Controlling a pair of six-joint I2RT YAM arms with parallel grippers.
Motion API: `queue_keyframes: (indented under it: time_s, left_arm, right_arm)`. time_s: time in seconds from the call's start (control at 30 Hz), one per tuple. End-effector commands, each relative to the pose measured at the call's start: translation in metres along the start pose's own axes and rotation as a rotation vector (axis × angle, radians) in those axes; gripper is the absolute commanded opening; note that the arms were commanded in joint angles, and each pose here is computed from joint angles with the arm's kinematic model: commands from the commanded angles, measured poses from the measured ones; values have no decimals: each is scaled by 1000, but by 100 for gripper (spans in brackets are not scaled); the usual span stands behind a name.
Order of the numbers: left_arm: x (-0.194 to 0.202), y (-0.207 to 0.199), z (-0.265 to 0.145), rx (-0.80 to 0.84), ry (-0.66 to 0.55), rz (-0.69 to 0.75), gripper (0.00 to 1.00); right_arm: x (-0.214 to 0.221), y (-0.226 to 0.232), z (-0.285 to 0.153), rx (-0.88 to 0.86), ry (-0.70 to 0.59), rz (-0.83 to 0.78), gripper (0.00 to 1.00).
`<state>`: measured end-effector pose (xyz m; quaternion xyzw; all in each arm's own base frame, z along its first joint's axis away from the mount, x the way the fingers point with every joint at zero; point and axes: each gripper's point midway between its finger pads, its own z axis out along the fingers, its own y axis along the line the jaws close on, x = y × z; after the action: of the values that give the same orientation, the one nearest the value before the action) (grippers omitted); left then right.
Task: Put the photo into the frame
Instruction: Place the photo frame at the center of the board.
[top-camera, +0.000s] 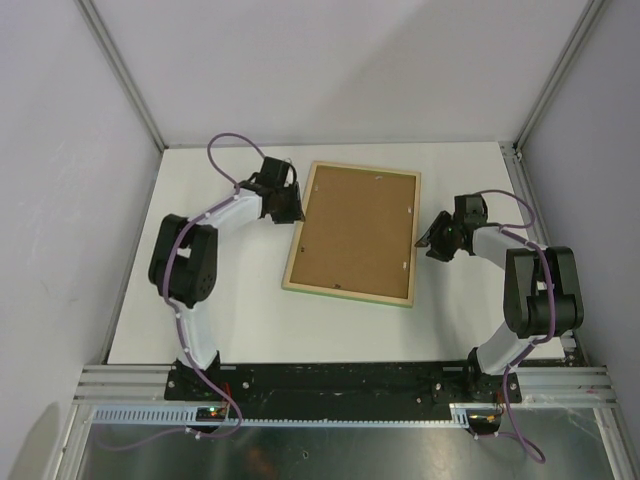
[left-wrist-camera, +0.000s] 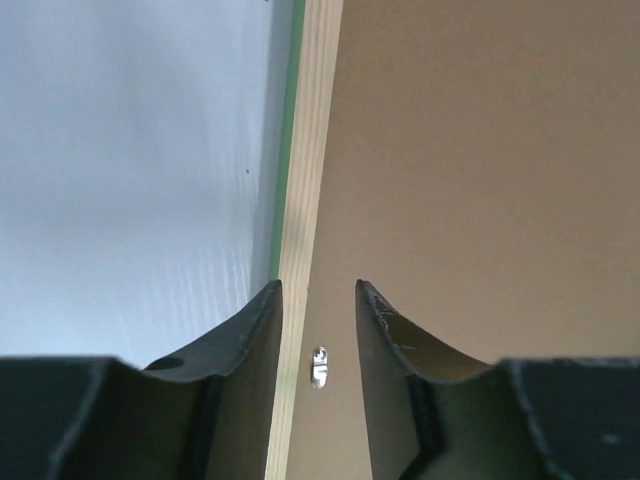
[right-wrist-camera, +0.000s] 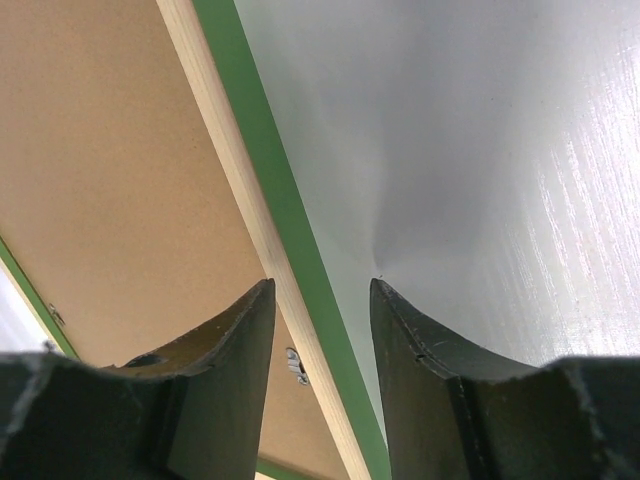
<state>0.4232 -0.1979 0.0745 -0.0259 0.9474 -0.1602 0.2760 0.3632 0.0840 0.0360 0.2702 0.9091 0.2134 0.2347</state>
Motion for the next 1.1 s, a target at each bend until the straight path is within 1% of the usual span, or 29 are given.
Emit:
queue_keyframes:
  time_s: [0.0, 0.17, 0.37, 0.43, 0.57, 0.8, 0.93, 1.07]
  left_arm:
    - [-19, 1, 19, -2, -25, -51, 35]
    - [-27, 19, 30, -54, -48, -120, 18]
    - [-33, 29, 33, -48, -56, -170, 2]
    - [-31, 32, 38, -47, -44, -182, 1]
    - [-26, 35, 51, -44, -15, -195, 0]
    - [-11, 32, 66, -30, 35, -207, 0]
    - [12, 24, 66, -28, 76, -211, 0]
    - [41, 19, 58, -42, 116, -242, 0]
  right_arm:
    - [-19, 18, -8, -22, -62, -46, 46]
    - [-28, 20, -13, -15, -95, -46, 39]
    - [-36, 19, -17, -3, -122, -28, 21]
    - [-38, 17, -17, 5, -133, -21, 17]
    - [-45, 14, -14, 20, -153, 3, 14]
    - [-42, 16, 9, 34, -124, 26, 8]
    - [-32, 19, 23, 41, -86, 27, 7]
    - [-17, 23, 30, 45, -49, 15, 7]
